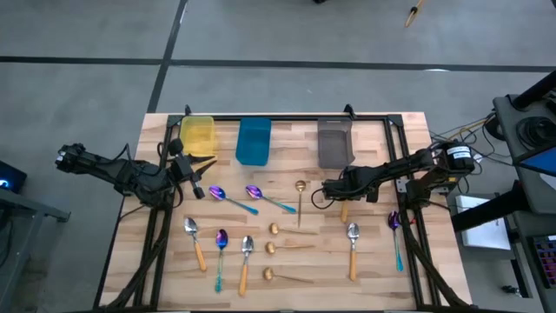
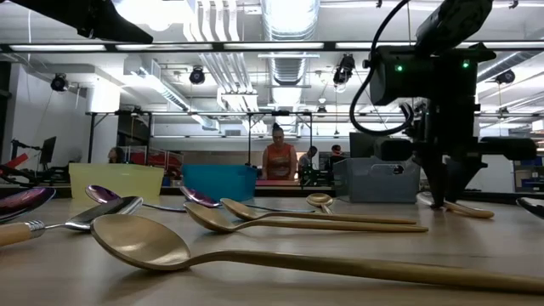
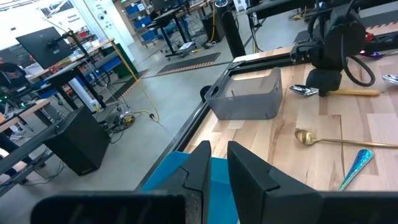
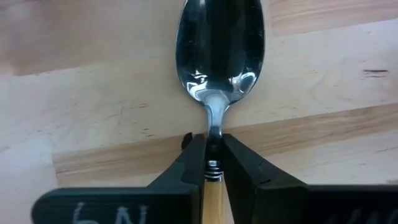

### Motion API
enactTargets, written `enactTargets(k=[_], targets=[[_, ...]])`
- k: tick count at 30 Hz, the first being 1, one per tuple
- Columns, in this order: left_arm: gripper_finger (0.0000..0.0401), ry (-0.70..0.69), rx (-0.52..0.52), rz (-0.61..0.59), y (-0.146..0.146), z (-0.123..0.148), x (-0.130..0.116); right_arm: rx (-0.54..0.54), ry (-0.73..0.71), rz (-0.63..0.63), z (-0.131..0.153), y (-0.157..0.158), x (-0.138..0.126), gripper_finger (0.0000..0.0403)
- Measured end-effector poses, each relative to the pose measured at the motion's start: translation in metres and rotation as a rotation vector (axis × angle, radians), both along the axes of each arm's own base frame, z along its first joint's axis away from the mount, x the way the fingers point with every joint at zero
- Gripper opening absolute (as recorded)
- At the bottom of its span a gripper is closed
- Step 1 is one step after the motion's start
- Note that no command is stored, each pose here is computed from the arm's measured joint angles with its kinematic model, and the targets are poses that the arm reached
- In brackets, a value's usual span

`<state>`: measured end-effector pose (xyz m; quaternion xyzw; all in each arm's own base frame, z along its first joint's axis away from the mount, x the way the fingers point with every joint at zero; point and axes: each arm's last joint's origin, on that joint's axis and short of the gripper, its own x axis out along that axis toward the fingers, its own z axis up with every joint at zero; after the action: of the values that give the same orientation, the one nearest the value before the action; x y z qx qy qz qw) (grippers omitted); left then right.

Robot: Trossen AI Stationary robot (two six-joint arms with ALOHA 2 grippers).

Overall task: Sort silverware by color (type)
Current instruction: Put the yellow spoon into the black bin

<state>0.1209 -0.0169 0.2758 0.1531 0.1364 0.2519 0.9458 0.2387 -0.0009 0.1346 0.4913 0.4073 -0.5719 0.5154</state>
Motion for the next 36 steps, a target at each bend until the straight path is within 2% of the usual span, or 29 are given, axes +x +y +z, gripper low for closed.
enactTargets(k=[12, 21, 25, 27, 30, 33, 36], targets=[[0.0036, -0.003, -0.001, 0.0, 0.0, 0.0, 0.0, 0.028, -0.143, 0.183, 0.039, 0.002, -0.011, 0.0008], [0.0036, -0.011, -0.003, 0.0, 0.0, 0.001, 0.0, -0.027, -0.227, 0.262, 0.06, 0.002, -0.019, 0.0007], [0.0036, -0.011, -0.004, 0.0, 0.0, 0.001, 0.0, -0.064, -0.204, 0.46, 0.059, 0.003, -0.015, 0.0007], [0.0036, -0.011, -0.004, 0.0, 0.0, 0.001, 0.0, -0.118, -0.166, 0.628, 0.056, 0.005, -0.012, 0.0008], [0.0036, -0.011, -0.004, 0.0, 0.0, 0.001, 0.0, -0.268, -0.137, 0.821, 0.055, 0.013, -0.005, 0.0008], [0.0036, -0.011, -0.004, 0.0, 0.0, 0.001, 0.0, -0.461, -0.112, 0.879, 0.056, 0.022, -0.005, 0.0008], [0.0036, -0.011, -0.004, 0.0, 0.0, 0.001, 0.0, -0.537, -0.114, 0.854, 0.051, 0.03, -0.013, 0.0008]])
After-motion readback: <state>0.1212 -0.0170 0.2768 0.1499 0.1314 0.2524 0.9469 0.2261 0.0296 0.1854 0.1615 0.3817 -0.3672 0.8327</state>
